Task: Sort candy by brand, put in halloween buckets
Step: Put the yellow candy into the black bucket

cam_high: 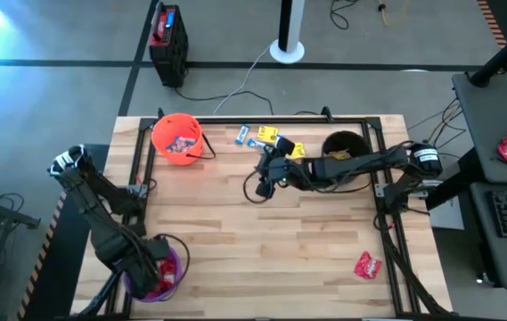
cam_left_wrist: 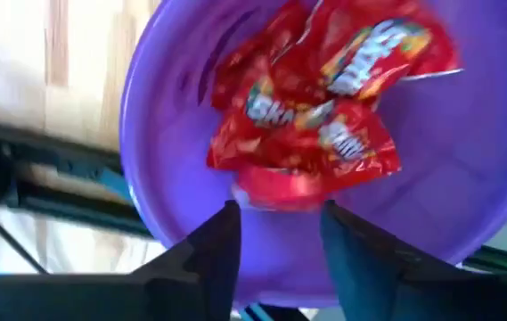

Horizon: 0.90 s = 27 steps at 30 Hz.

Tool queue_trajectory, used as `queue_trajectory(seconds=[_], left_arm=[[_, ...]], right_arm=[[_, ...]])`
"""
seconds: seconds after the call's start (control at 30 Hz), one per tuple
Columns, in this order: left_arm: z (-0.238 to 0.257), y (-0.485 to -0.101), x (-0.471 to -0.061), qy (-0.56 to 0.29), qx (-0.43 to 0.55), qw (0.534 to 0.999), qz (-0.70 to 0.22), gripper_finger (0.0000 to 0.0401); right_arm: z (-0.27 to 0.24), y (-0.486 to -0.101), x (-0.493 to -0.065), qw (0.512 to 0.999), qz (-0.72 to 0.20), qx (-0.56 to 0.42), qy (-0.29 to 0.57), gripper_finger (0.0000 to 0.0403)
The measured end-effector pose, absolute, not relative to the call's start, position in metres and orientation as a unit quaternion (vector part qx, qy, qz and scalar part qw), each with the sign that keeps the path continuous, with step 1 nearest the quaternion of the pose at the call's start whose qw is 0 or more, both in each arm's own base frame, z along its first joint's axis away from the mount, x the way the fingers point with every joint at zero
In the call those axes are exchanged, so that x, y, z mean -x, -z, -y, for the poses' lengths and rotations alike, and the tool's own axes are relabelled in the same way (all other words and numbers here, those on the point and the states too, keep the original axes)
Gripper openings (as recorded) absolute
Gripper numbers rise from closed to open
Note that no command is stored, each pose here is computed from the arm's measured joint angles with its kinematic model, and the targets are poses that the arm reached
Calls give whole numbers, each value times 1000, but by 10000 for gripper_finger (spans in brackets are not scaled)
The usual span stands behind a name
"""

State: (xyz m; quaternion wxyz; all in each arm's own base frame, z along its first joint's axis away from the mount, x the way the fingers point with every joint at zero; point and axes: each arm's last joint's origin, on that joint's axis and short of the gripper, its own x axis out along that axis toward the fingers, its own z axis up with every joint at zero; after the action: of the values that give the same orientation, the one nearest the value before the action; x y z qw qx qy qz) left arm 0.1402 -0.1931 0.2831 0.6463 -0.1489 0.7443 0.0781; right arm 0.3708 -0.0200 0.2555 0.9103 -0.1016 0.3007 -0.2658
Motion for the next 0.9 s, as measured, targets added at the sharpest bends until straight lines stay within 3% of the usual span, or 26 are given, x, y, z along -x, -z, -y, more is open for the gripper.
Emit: queue_trajectory(seconds=[0.07,0.17,0.33,0.57,0.9], left_arm=[[195,-288,-143,-68,132,671,-727,150],[194,-302,-150,-62,84,748,-656,160],[187,-324,-158,-57,-75,855,-511,162],[167,-325,-155,-123,-220,884,-394,162],[140,-303,-137,-191,-208,898,-338,162]], right_arm=[[33,-253,-368,901,-315,86,285,196],[64,-247,-359,879,-347,47,324,193],[129,-236,-340,862,-369,-91,335,186],[182,-211,-332,829,-417,-177,327,171],[192,-192,-346,729,-579,-161,327,165]])
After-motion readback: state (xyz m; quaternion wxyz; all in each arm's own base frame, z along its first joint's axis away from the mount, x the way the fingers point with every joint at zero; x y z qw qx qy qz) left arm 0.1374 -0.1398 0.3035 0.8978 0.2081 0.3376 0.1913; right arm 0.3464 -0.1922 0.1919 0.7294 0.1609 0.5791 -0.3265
